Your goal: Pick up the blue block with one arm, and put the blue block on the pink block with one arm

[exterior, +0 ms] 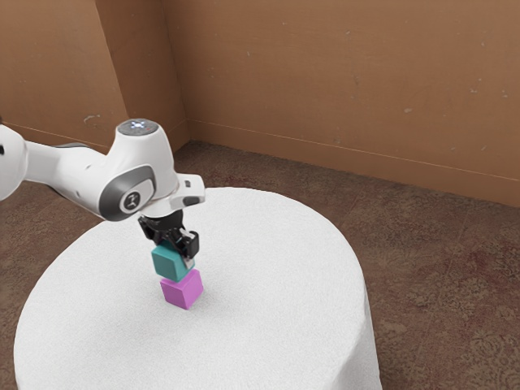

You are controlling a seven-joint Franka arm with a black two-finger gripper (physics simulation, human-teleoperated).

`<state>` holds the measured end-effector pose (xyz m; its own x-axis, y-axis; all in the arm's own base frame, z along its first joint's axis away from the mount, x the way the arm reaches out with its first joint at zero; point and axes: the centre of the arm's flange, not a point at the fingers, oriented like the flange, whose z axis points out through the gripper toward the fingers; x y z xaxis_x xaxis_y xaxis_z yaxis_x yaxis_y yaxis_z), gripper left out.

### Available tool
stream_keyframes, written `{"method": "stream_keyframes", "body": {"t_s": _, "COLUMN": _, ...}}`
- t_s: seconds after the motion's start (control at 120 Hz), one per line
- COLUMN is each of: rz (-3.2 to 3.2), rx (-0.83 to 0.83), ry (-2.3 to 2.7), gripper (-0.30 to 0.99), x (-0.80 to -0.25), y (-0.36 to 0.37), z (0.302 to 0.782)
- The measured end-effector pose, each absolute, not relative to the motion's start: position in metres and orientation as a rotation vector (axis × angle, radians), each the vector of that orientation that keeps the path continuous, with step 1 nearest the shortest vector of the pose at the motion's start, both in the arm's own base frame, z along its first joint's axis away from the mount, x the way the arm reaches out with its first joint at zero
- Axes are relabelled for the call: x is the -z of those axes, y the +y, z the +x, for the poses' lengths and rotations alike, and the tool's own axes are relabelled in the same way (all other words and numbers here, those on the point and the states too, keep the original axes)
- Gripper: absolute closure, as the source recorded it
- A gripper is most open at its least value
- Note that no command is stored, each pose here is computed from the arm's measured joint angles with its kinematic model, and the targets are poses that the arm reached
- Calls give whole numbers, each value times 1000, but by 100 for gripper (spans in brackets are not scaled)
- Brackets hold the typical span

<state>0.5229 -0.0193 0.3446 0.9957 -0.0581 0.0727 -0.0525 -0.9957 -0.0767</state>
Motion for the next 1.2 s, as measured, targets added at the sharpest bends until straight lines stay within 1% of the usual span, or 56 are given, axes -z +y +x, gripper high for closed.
{"method": "stream_keyframes", "body": {"t_s": 0.125, "rz": -3064, "rx": 116, "ry": 95, "gripper": 30, "x": -345, "y": -23, "z": 523}}
{"method": "stream_keyframes", "body": {"t_s": 0.308, "rz": -3068, "rx": 113, "ry": 102, "gripper": 15, "x": -344, "y": -24, "z": 523}}
{"method": "stream_keyframes", "body": {"t_s": 0.442, "rz": -3068, "rx": 125, "ry": 105, "gripper": 8, "x": -349, "y": -23, "z": 524}}
{"method": "stream_keyframes", "body": {"t_s": 0.492, "rz": -3059, "rx": 188, "ry": 103, "gripper": 6, "x": -372, "y": -23, "z": 527}}
{"method": "stream_keyframes", "body": {"t_s": 0.567, "rz": -3034, "rx": 314, "ry": 100, "gripper": 4, "x": -427, "y": -23, "z": 534}}
{"method": "stream_keyframes", "body": {"t_s": 0.633, "rz": -2992, "rx": 441, "ry": 124, "gripper": 3, "x": -503, "y": -33, "z": 542}}
{"method": "stream_keyframes", "body": {"t_s": 0.675, "rz": -2979, "rx": 459, "ry": 140, "gripper": 3, "x": -528, "y": -40, "z": 542}}
{"method": "stream_keyframes", "body": {"t_s": 0.725, "rz": -2986, "rx": 427, "ry": 140, "gripper": 2, "x": -539, "y": -43, "z": 544}}
{"method": "stream_keyframes", "body": {"t_s": 0.883, "rz": -3013, "rx": 252, "ry": 197, "gripper": 1, "x": -535, "y": -65, "z": 539}}
{"method": "stream_keyframes", "body": {"t_s": 1.083, "rz": -3034, "rx": 70, "ry": 193, "gripper": 0, "x": -505, "y": -58, "z": 537}}
{"method": "stream_keyframes", "body": {"t_s": 1.2, "rz": -3043, "rx": 14, "ry": 183, "gripper": 0, "x": -492, "y": -52, "z": 536}}
